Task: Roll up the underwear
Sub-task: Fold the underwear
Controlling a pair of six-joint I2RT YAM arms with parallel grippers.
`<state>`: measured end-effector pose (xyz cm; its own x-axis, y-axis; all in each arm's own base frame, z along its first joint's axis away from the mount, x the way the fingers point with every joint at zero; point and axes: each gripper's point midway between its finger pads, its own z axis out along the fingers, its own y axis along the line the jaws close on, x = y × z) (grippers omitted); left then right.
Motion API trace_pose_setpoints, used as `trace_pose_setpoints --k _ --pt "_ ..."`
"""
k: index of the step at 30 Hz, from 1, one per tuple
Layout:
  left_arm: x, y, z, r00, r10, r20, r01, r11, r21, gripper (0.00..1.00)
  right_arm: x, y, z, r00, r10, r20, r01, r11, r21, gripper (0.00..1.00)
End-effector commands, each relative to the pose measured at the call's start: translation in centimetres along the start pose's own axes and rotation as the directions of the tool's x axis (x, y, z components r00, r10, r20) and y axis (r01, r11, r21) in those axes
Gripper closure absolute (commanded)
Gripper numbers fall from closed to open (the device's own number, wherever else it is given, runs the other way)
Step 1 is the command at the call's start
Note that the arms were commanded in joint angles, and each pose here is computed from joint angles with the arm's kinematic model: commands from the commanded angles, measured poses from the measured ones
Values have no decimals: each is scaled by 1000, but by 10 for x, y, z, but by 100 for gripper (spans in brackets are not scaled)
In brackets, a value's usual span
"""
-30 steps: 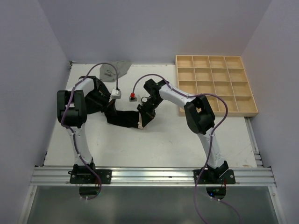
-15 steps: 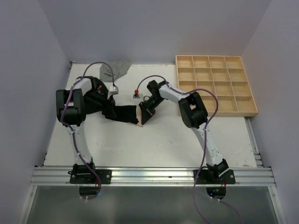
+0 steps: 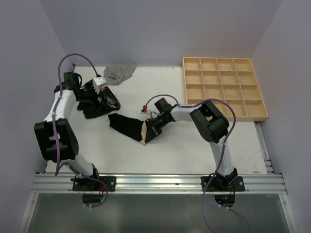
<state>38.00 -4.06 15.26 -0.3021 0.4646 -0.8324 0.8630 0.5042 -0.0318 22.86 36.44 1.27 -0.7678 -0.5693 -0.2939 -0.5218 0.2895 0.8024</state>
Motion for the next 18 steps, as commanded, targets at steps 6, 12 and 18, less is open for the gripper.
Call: trace_pose_setpoints --k 6,12,18 --pt "56 2 1 938 -311 -153 277 938 -206 0 -43 34 48 940 27 340 -48 997 53 100" --pt "93 -17 1 896 -342 -283 293 935 -201 0 -58 68 27 918 6 396 -71 986 150 60" --pt "114 -28 3 868 -339 -363 275 936 -218 2 -49 83 -20 899 10 439 -167 932 321 49"
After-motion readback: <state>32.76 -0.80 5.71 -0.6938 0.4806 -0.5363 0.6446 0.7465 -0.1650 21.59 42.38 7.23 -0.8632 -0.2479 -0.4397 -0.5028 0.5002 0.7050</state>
